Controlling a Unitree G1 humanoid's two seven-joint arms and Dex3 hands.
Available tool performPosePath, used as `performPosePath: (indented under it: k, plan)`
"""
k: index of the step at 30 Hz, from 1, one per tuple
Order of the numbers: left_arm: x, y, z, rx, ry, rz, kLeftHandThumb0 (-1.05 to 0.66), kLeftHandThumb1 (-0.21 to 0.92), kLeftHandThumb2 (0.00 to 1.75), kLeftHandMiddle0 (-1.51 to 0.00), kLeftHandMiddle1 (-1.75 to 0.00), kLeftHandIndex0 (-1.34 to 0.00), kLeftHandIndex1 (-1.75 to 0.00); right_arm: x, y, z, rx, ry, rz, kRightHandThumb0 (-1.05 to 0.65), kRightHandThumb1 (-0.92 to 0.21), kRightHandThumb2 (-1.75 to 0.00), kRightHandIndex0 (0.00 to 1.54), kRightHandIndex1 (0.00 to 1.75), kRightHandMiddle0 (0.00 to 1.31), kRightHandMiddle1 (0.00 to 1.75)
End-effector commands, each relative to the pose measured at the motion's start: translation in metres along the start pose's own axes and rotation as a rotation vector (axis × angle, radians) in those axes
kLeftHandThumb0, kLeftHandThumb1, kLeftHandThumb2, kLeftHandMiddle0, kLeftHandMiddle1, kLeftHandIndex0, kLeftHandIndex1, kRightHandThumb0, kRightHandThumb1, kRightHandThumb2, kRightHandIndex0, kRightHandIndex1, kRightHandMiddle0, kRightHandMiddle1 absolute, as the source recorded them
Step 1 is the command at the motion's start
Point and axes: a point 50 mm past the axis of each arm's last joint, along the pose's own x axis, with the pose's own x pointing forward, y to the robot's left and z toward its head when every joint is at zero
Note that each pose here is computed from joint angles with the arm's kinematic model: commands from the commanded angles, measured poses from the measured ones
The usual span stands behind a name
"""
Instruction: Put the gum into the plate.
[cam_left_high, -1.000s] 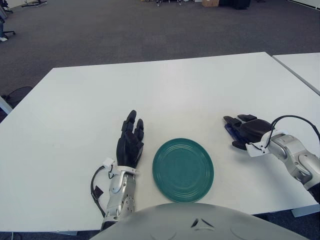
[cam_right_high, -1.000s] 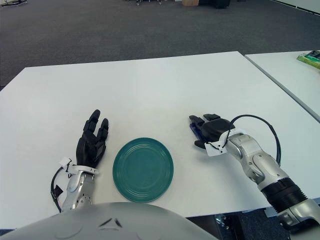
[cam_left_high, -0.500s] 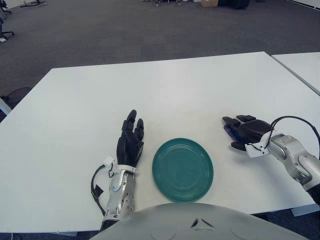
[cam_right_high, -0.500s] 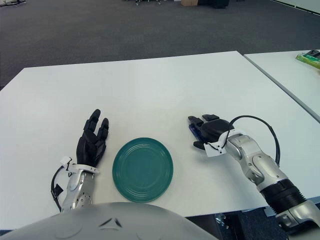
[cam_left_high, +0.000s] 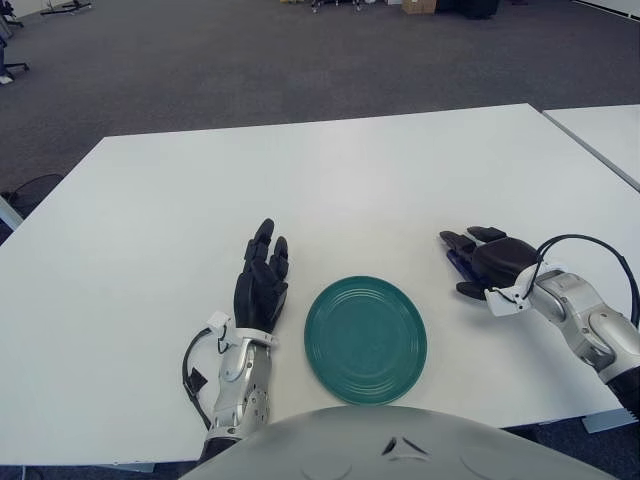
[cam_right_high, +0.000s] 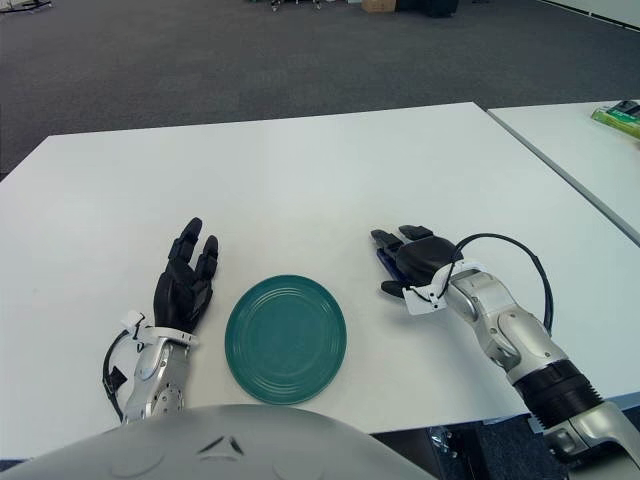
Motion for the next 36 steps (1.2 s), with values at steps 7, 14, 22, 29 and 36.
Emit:
performPosePath:
  k: [7,14,22,29,36]
  plan:
    - [-0.003,-0.004,-0.013,-0.067,0.045,0.033,-1.05,0.92,0.95,0.0,0.0,0.0,-0.37,0.005,0.027,0.008,0.053,-0.027,-0.003,-0.53,-0.75,-0.69,0.49,1.71,0.25,1.7]
    - [-0.003,-0.003,-0.012,-0.061,0.042,0.037,-1.05,0.92,0.95,0.0,0.0,0.0,-0.36,0.008,0.032,0.007,0.04,-0.013,-0.05,-0.4,-0.65,-0.88,0.7,1.74,0.36,1.74]
    - [-0.003,-0.002,-0.011,-0.046,0.043,0.034,-1.05,0.92,0.95,0.0,0.0,0.0,-0.35,0.01,0.037,0.009,0.065,-0.012,-0.113,-0.4,-0.59,-0.96,0.9,1.75,0.4,1.75]
    - [-0.003,-0.001,-0.011,-0.051,0.043,0.034,-1.05,0.92,0.95,0.0,0.0,0.0,-0.35,0.01,0.037,0.01,0.118,-0.007,-0.138,-0.41,-0.55,-1.02,0.99,1.75,0.43,1.75]
    - [-0.003,0.0,-0.011,-0.056,0.039,0.033,-1.05,0.92,0.95,0.0,0.0,0.0,-0.35,0.01,0.036,0.01,0.146,0.009,-0.158,-0.41,-0.54,-1.02,0.99,1.75,0.44,1.75]
